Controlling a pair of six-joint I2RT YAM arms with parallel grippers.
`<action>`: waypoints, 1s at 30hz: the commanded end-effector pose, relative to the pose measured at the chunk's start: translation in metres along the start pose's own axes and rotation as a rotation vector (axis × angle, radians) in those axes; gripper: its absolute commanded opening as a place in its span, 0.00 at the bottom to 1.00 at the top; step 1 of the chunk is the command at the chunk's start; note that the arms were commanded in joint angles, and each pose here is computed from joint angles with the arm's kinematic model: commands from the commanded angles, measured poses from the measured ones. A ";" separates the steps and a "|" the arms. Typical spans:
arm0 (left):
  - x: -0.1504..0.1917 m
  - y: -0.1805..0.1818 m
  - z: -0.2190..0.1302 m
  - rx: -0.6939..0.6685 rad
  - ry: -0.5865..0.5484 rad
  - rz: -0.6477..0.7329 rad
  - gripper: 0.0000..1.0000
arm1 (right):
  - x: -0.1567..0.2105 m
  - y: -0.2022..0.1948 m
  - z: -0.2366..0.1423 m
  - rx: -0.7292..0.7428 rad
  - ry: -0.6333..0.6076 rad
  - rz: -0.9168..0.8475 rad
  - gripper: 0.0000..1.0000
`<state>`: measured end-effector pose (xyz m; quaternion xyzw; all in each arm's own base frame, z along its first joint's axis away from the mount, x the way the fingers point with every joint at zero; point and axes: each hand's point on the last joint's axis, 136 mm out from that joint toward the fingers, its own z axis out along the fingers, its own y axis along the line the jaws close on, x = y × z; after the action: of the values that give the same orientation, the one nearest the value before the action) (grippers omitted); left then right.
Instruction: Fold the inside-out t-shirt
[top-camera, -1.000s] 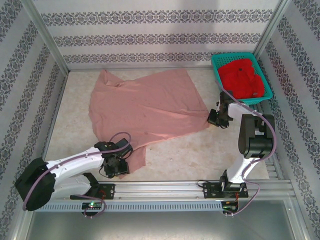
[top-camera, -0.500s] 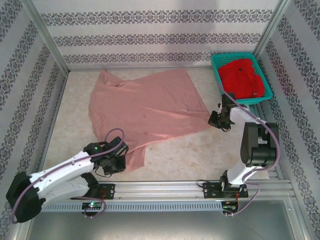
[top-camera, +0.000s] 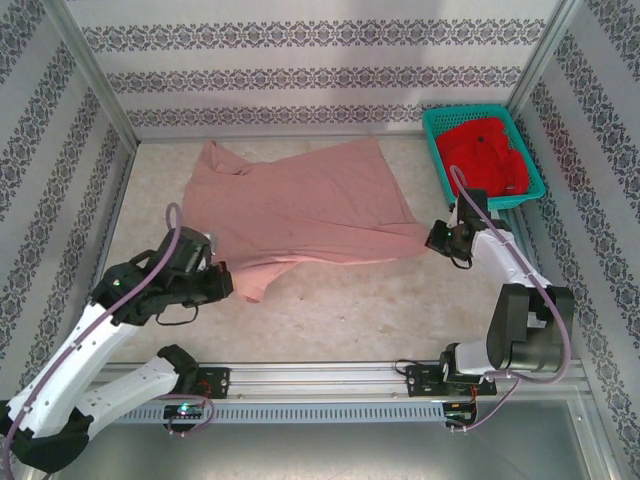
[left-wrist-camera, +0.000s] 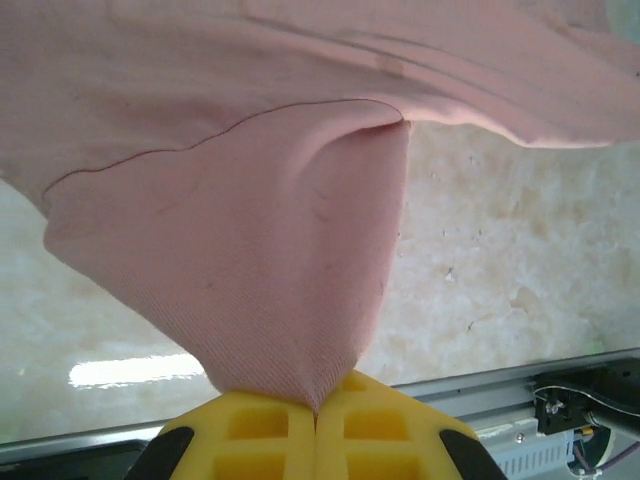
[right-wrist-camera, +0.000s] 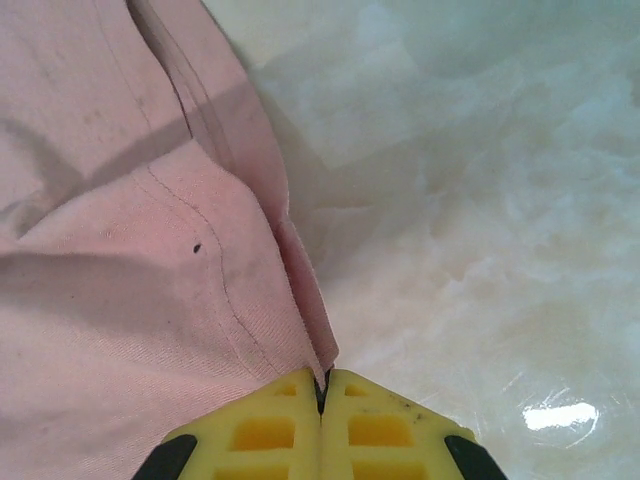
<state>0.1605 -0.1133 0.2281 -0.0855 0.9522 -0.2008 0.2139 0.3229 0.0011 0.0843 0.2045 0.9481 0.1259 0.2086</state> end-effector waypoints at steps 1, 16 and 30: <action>0.015 0.024 -0.013 -0.076 0.034 0.049 0.00 | 0.016 -0.012 -0.010 0.044 0.009 0.013 0.00; 0.046 0.045 -0.014 -0.083 0.094 0.010 0.00 | 0.068 -0.019 -0.045 0.001 -0.049 0.121 0.00; -0.013 0.037 0.032 -0.070 0.111 -0.019 0.00 | 0.006 0.023 -0.009 0.044 0.059 -0.075 0.01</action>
<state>0.1659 -0.0813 0.1863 -0.1178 0.9725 -0.1475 0.1363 0.3040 0.0177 0.0972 0.2015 0.9557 0.1173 0.1798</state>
